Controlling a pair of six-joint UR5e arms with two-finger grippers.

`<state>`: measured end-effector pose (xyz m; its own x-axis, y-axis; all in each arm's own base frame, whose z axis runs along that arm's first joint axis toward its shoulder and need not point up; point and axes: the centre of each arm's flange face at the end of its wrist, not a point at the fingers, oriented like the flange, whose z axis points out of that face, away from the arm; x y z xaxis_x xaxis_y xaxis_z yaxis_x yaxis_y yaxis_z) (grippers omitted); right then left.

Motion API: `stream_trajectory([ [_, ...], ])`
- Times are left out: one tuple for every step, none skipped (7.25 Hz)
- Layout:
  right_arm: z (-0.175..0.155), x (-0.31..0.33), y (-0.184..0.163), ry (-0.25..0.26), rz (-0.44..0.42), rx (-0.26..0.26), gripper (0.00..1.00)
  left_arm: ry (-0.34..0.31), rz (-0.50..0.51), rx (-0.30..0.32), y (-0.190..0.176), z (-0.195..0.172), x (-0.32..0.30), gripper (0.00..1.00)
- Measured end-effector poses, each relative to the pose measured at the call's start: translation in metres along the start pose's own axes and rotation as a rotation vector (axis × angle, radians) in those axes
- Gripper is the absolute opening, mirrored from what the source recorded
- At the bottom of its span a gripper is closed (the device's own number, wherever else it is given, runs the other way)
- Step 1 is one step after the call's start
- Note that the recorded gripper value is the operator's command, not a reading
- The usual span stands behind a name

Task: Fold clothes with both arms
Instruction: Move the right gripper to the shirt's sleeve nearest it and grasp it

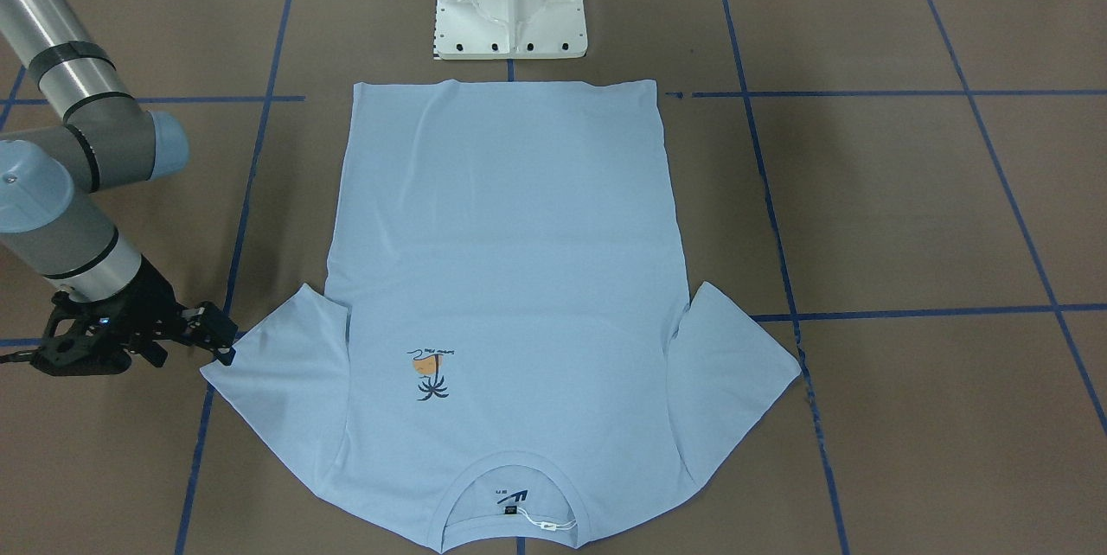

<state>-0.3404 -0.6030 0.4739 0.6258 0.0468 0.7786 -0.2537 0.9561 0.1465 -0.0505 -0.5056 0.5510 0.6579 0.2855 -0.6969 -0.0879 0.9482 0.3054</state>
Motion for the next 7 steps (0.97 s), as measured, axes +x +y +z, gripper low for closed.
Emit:
stream_trajectory([
  [0.007, -0.004, 0.002, 0.005, -0.004, 0.002, 0.61, 0.000, 0.010, 0.010, -0.001, 0.001, -0.001, 1.00],
  [0.010, -0.004, 0.004, 0.009, -0.005, 0.001, 0.56, 0.000, 0.016, 0.016, -0.001, 0.000, -0.001, 1.00],
  [0.013, -0.002, 0.004, 0.015, -0.005, 0.002, 0.55, 0.000, 0.019, 0.019, -0.002, 0.000, -0.001, 1.00],
  [0.015, 0.000, 0.004, 0.023, -0.003, 0.003, 0.55, 0.001, 0.020, 0.021, -0.002, 0.000, 0.000, 1.00],
  [0.018, 0.003, 0.004, 0.032, -0.001, 0.005, 0.45, 0.001, 0.020, 0.021, -0.002, 0.000, -0.001, 1.00],
  [0.019, 0.005, 0.004, 0.037, 0.000, 0.007, 0.26, 0.000, 0.022, 0.021, -0.002, 0.000, 0.000, 1.00],
  [0.020, 0.006, 0.003, 0.040, 0.000, 0.007, 0.02, 0.000, 0.023, 0.022, -0.002, 0.000, 0.000, 1.00],
])
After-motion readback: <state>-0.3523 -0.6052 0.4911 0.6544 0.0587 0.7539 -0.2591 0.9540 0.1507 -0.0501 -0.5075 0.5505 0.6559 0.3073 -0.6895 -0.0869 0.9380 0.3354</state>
